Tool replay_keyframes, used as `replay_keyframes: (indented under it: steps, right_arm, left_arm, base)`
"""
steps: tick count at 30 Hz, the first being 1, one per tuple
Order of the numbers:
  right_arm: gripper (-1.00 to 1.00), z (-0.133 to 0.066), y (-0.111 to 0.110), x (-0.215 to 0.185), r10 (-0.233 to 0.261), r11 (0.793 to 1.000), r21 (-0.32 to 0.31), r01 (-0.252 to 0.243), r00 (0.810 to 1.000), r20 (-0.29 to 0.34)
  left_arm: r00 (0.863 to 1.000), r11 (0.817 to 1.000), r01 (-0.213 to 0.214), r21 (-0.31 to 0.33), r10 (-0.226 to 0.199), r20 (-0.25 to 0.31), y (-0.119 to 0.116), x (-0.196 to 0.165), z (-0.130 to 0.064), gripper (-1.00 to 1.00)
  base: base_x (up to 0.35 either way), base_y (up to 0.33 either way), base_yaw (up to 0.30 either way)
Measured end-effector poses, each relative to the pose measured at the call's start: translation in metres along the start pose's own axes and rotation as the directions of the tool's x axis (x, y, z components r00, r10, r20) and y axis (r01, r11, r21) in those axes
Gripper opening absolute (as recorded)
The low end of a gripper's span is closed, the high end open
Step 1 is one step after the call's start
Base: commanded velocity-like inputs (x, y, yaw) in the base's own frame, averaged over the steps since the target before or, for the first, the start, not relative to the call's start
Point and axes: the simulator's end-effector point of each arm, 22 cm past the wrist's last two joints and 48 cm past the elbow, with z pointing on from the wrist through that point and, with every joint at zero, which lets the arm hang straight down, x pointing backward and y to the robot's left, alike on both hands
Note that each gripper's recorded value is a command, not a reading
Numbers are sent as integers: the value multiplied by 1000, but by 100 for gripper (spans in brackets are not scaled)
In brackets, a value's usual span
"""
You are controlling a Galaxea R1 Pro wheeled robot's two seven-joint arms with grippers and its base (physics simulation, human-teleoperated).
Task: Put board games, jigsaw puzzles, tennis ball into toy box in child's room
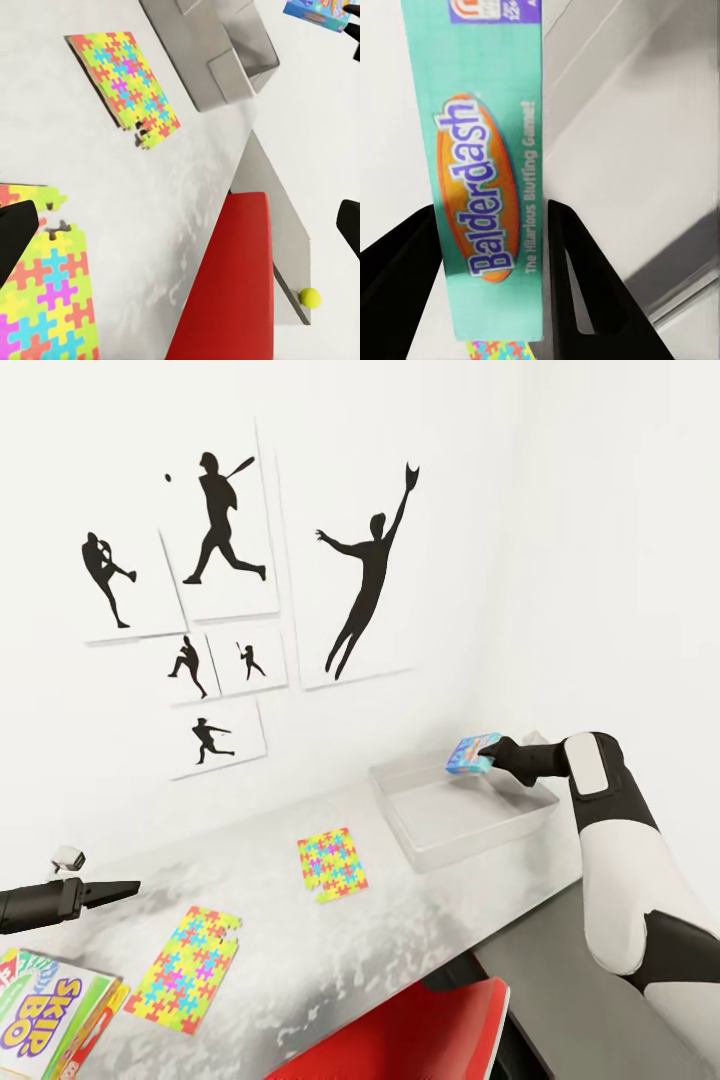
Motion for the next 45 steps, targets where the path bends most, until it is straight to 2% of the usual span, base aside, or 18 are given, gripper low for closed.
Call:
replay_keyframes:
  steps: [14, 30, 36, 39, 41, 45]
  right_arm:
    - [-100, 20, -19, 13, 24, 997, 71, -20, 998, -61]
    - [-100, 40, -15, 19, 55, 995, 84, -44, 990, -130]
    - [-100, 46, -25, 23, 72, 993, 105, -56, 985, -154]
    - [-100, 48, -30, 24, 91, 991, 107, -74, 983, -158]
    - [-100, 49, -35, 23, 120, 989, 106, -104, 981, -155]
    - [-100, 49, -54, 24, 172, 976, 157, -148, 974, -150]
  left_arm:
    - [1000, 1000, 18, -7, -18, -11, 9, 5, 3, 100]
    - [999, 999, 40, -11, -40, -26, 19, 11, 9, 100]
    - [998, 999, 48, -14, -48, -30, 22, 13, 10, 100]
    - [998, 999, 52, -16, -52, -33, 24, 15, 11, 100]
    - [998, 998, 54, -17, -55, -34, 26, 15, 11, 100]
    - [997, 998, 59, -19, -60, -38, 28, 17, 12, 100]
  base:
    - [0, 0, 0]
    - [0, 0, 0]
    - [0, 0, 0]
    - [0, 0, 0]
    - [0, 0, 0]
    - [0, 0, 0]
